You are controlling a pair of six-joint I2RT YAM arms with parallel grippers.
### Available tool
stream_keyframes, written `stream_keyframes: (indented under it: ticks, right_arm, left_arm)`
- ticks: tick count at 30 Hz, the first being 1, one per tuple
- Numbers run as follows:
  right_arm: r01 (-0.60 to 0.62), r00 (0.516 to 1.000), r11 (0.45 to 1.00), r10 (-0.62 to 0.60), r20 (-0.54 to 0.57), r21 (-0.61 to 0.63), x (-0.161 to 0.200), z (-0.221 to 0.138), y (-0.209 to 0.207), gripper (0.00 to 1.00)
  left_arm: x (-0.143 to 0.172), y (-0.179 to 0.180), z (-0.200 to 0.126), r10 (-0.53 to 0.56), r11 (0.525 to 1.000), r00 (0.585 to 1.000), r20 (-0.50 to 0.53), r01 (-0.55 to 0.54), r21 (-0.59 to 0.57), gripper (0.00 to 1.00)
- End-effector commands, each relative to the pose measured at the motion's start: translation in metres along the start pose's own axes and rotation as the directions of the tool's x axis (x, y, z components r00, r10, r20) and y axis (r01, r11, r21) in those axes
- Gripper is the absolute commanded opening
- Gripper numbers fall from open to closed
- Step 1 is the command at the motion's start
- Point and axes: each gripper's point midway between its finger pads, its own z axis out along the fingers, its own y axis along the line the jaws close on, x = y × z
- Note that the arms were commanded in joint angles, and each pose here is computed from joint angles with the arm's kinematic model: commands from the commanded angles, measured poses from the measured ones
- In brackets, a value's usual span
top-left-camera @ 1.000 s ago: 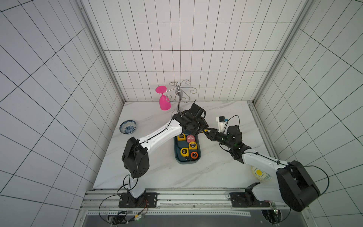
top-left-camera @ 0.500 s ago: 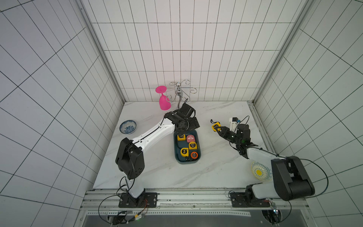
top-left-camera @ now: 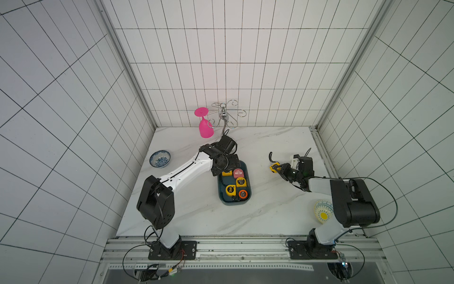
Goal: Take the tape measure out of the storage box
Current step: Place the tape measure at the center of the board.
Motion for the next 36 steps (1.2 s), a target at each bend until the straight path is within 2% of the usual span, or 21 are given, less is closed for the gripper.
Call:
stream_keyframes:
  ticks: [1, 10, 20, 29, 32, 36]
  right_arm:
    - [0.011, 1.000, 1.000, -0.011, -0.016, 0.002, -0.011, 0.001, 0.004, 0.23]
    - [-0.006, 0.997, 0.998, 0.012, -0.079, 0.069, -0.003, 0.002, -0.011, 0.30]
    - [-0.003, 0.995, 0.993, 0.016, -0.101, 0.120, 0.005, -0.006, -0.019, 0.51]
    - [0.024, 0.995, 0.988, -0.009, -0.101, 0.152, 0.009, -0.025, -0.014, 0.79]
    - [0.031, 0.995, 0.988, -0.016, -0.095, 0.149, 0.009, -0.032, -0.009, 0.83]
    - [0.043, 0.997, 0.988, -0.033, -0.072, 0.145, 0.006, -0.046, 0.002, 0.83]
  left_arm:
    - [-0.006, 0.002, -0.006, 0.024, 1.000, 0.999, 0.029, -0.024, 0.004, 0.97]
    - [-0.005, 0.007, -0.003, 0.033, 0.999, 0.999, 0.021, -0.033, -0.017, 0.98]
    - [-0.003, 0.011, 0.001, 0.035, 0.999, 0.999, 0.012, -0.035, -0.033, 0.98]
    - [-0.002, 0.013, 0.012, 0.067, 0.996, 0.998, -0.015, -0.068, -0.062, 0.98]
    - [-0.002, 0.014, 0.020, 0.077, 0.994, 0.997, -0.031, -0.079, -0.071, 0.98]
    - [-0.004, 0.009, 0.031, 0.140, 0.985, 0.988, -0.058, -0.145, -0.094, 0.96]
